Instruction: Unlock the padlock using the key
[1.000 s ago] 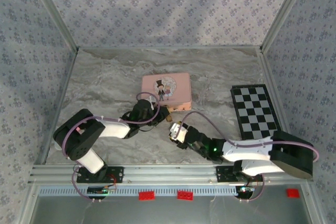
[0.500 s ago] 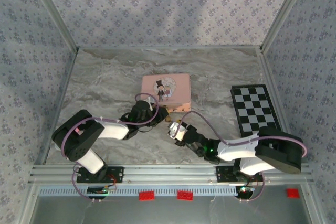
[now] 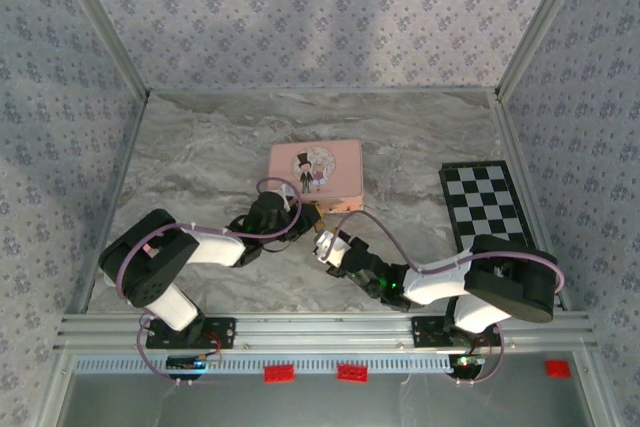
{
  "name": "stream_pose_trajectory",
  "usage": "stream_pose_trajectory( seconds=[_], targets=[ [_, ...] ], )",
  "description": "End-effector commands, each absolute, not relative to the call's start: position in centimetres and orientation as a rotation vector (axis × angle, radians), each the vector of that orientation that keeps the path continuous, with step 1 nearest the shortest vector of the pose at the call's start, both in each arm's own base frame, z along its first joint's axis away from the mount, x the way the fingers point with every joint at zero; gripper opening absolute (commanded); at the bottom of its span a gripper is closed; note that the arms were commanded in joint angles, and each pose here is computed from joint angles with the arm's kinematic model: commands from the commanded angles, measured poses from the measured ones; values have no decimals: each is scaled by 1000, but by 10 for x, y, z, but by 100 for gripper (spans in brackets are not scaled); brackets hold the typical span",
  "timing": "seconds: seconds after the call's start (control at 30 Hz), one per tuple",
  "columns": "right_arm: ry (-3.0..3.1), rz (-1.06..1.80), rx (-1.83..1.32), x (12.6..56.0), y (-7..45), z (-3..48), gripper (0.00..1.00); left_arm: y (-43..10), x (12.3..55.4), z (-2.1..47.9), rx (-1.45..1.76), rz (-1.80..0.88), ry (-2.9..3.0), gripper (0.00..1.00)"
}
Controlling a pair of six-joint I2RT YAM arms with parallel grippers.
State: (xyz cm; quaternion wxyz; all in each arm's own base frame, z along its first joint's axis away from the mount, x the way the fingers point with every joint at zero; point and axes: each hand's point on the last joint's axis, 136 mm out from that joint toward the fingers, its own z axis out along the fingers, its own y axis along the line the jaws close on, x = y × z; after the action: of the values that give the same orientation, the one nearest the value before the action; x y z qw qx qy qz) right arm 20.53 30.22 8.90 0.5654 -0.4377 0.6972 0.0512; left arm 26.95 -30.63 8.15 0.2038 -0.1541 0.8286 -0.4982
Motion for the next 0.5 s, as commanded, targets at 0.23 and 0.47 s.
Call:
stream_pose_trajectory(
  seconds=[0.23, 0.47],
  targets=[
    [1643, 92, -930, 213, 305, 97, 28, -307, 268, 72, -553, -1462, 2342, 0],
    [1645, 47, -898, 219, 304, 94, 26, -307, 268, 72, -551, -1463, 2344, 0]
  ],
)
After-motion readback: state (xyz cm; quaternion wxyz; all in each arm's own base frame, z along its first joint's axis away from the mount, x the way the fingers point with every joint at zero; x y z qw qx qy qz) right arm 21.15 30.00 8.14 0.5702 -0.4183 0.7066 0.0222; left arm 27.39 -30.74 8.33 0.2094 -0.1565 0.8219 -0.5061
